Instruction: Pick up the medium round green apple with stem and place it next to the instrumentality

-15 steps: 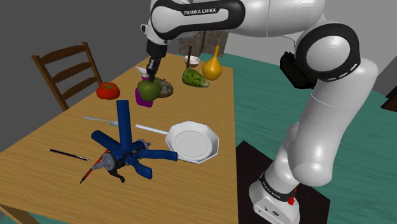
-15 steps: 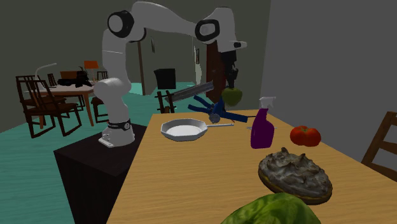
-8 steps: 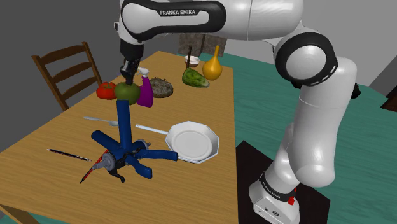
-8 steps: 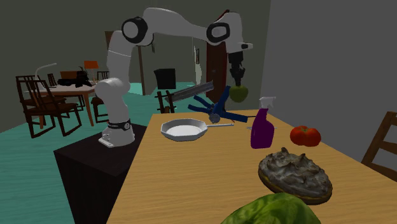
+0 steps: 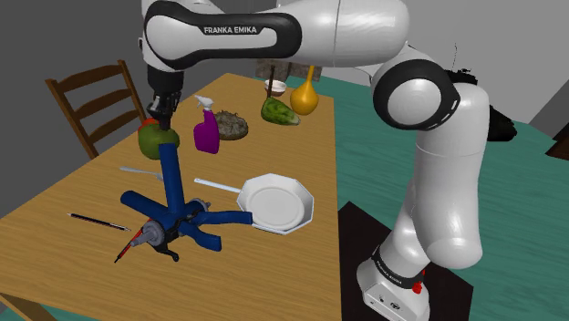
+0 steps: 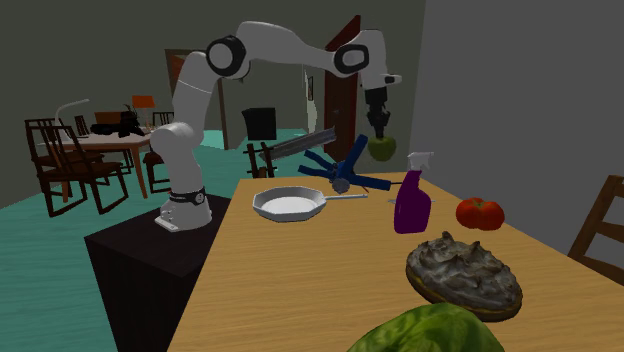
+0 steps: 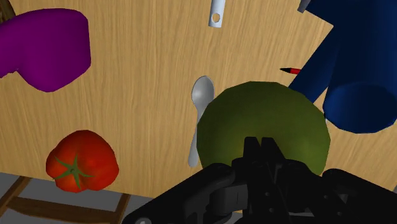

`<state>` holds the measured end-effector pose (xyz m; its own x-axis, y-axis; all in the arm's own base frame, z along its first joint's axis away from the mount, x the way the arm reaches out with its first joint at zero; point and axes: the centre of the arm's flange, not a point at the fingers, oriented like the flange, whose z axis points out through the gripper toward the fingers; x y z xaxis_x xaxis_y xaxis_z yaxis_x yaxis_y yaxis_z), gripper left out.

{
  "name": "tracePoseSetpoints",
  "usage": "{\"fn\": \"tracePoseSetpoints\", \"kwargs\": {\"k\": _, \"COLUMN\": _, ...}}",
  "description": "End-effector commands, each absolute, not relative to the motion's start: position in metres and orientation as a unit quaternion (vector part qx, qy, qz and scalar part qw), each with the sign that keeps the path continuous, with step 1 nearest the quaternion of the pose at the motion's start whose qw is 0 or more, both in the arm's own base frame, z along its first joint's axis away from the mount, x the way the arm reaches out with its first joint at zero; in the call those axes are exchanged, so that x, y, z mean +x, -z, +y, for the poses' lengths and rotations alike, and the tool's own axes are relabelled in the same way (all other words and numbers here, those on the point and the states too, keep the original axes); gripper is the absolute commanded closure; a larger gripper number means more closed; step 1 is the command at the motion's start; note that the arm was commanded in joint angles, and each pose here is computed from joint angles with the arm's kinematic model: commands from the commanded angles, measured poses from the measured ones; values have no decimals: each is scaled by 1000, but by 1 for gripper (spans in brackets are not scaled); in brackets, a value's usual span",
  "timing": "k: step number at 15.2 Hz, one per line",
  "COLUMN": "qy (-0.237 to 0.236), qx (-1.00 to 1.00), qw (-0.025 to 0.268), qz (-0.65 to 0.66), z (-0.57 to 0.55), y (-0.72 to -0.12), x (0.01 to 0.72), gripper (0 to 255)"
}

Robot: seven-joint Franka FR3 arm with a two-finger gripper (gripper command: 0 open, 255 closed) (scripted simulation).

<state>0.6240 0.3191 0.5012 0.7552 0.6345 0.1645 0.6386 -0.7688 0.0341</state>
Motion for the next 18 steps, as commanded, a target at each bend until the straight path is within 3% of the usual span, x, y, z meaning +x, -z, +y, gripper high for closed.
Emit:
{"fn": "tracePoseSetpoints", "kwargs": {"k": 1, "qy": 83, "qx": -937, "qw": 12, "qz": -340, "z": 321, "y": -491, "x": 625, "gripper": 255}}
{"fn": "tracePoseSetpoints", "kwargs": {"k": 18, "qy": 83, "qx": -937, "qw": 12, "qz": -340, "z": 321, "y": -401, "x": 625, "gripper": 255}}
